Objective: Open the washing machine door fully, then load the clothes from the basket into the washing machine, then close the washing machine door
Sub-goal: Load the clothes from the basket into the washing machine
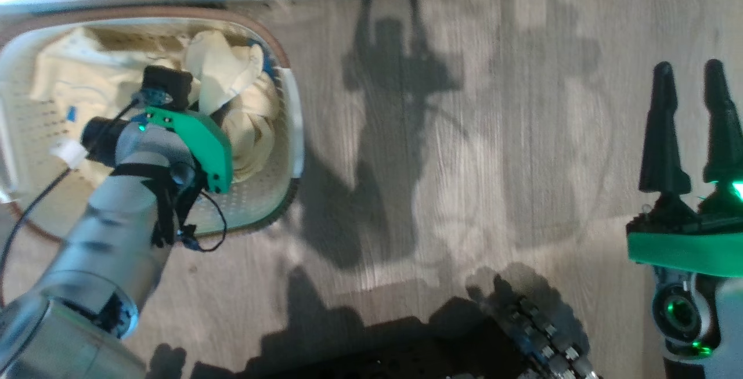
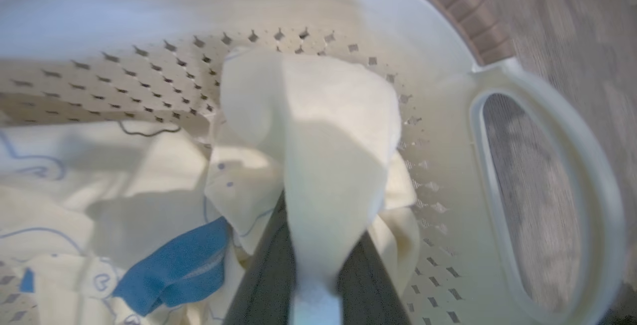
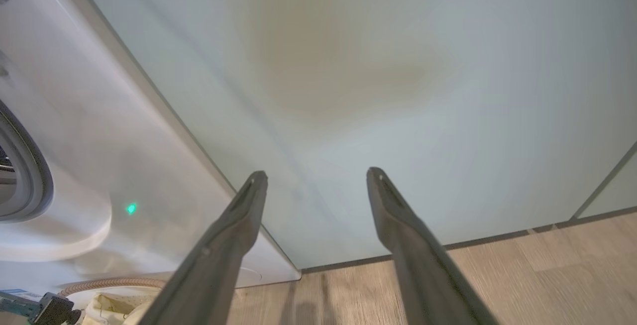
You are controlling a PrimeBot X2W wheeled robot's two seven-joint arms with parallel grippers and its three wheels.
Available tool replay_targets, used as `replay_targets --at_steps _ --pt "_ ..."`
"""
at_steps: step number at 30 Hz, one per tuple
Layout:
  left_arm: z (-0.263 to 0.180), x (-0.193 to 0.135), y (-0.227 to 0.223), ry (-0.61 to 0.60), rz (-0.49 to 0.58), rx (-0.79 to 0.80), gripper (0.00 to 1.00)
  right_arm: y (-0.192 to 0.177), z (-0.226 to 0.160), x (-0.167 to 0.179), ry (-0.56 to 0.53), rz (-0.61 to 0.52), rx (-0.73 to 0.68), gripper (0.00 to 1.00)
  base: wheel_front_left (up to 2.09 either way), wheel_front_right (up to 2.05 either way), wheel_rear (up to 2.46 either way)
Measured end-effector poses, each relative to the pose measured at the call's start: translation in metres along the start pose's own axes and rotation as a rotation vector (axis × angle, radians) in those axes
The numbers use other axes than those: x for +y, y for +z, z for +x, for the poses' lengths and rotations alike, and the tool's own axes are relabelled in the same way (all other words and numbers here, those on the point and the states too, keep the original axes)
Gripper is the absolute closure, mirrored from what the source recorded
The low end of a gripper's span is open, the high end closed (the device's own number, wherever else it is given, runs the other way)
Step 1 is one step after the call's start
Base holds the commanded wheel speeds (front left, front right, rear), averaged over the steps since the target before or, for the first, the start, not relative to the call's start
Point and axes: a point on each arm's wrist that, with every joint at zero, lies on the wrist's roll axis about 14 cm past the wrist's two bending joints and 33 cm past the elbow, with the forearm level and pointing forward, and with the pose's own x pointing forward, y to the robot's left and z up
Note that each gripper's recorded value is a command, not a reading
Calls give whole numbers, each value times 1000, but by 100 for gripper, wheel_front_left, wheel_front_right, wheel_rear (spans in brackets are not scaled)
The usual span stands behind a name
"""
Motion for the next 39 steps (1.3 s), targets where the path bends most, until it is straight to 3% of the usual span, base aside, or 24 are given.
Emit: replay_targets --at_steps 16,23,39 --pt "-91 0 106 132 -23 -389 100 37 -11 26 73 -55 -90 0 0 0 0" --pt "-160 6 143 218 -7 -585 100 57 -21 46 128 -53 -138 0 0 0 0" --pt "-306 11 168 418 56 -865 100 80 -63 74 205 -60 -177 0 0 0 0"
